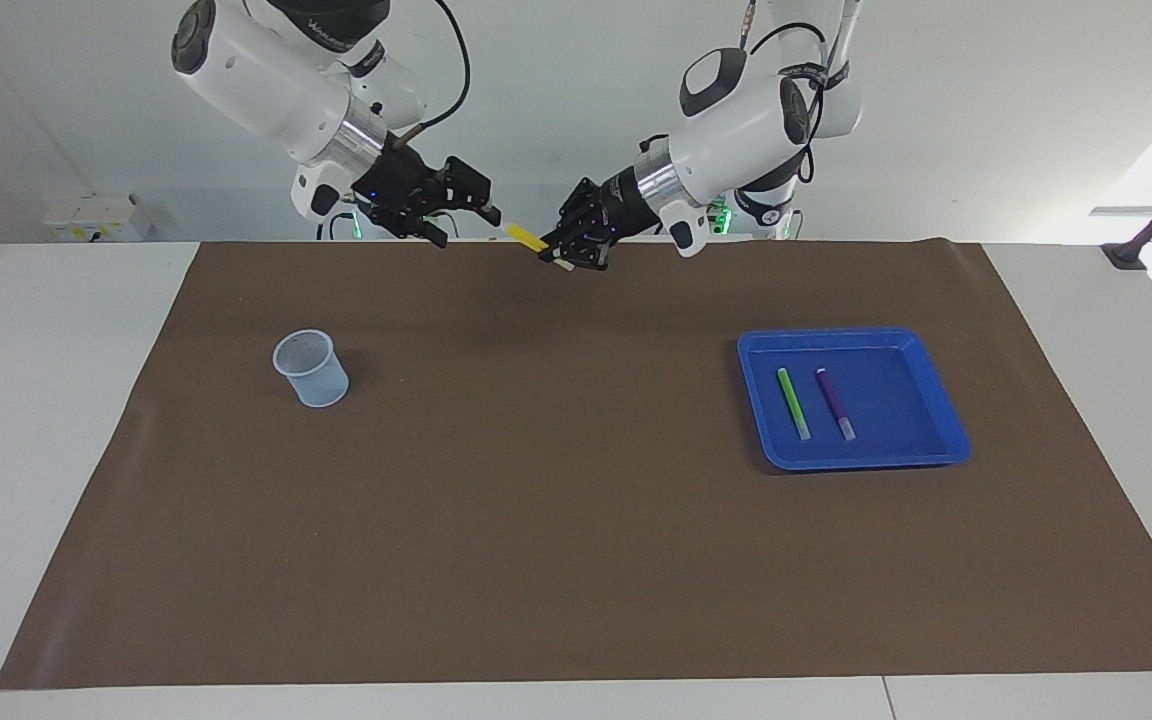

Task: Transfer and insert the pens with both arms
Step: 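Grasp the yellow pen with the right gripper while the left gripper opens, then insert the yellow pen into the cup while the left gripper returns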

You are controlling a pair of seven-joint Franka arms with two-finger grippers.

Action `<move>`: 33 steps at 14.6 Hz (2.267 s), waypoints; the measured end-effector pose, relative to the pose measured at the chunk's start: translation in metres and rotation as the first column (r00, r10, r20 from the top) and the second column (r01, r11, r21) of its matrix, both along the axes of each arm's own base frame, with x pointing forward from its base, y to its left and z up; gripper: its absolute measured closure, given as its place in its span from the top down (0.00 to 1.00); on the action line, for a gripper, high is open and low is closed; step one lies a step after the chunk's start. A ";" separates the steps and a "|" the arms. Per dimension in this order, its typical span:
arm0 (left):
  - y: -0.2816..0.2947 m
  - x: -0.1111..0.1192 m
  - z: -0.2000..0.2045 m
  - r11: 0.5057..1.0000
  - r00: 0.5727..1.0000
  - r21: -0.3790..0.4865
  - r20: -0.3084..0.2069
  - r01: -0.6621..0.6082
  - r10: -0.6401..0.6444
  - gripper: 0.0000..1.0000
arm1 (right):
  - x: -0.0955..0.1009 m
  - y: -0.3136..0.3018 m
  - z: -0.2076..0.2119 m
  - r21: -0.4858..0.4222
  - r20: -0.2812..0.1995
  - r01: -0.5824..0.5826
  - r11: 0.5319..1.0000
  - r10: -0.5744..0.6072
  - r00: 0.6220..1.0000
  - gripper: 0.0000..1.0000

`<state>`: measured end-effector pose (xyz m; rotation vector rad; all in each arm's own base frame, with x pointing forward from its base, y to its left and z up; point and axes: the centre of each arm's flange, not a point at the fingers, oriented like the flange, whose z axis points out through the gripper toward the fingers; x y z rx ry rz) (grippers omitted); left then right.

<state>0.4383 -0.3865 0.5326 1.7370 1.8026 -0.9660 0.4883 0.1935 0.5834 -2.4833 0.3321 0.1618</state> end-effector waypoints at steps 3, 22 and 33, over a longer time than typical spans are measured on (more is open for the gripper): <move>0.000 0.001 0.001 1.000 1.000 -0.011 -0.003 -0.010 0.010 0.17 | -0.003 0.005 -0.005 -0.002 -0.001 -0.002 1.000 0.002 1.000 0.74; 0.001 0.000 -0.002 0.999 0.999 -0.027 -0.007 -0.043 0.043 0.17 | -0.008 0.011 -0.002 0.014 -0.005 -0.003 1.000 0.003 1.000 0.18; 0.004 0.002 0.009 0.995 0.995 -0.044 0.047 -0.092 0.094 1.00 | -0.015 -0.015 -0.010 -0.241 0.043 -0.227 0.943 0.244 0.969 0.18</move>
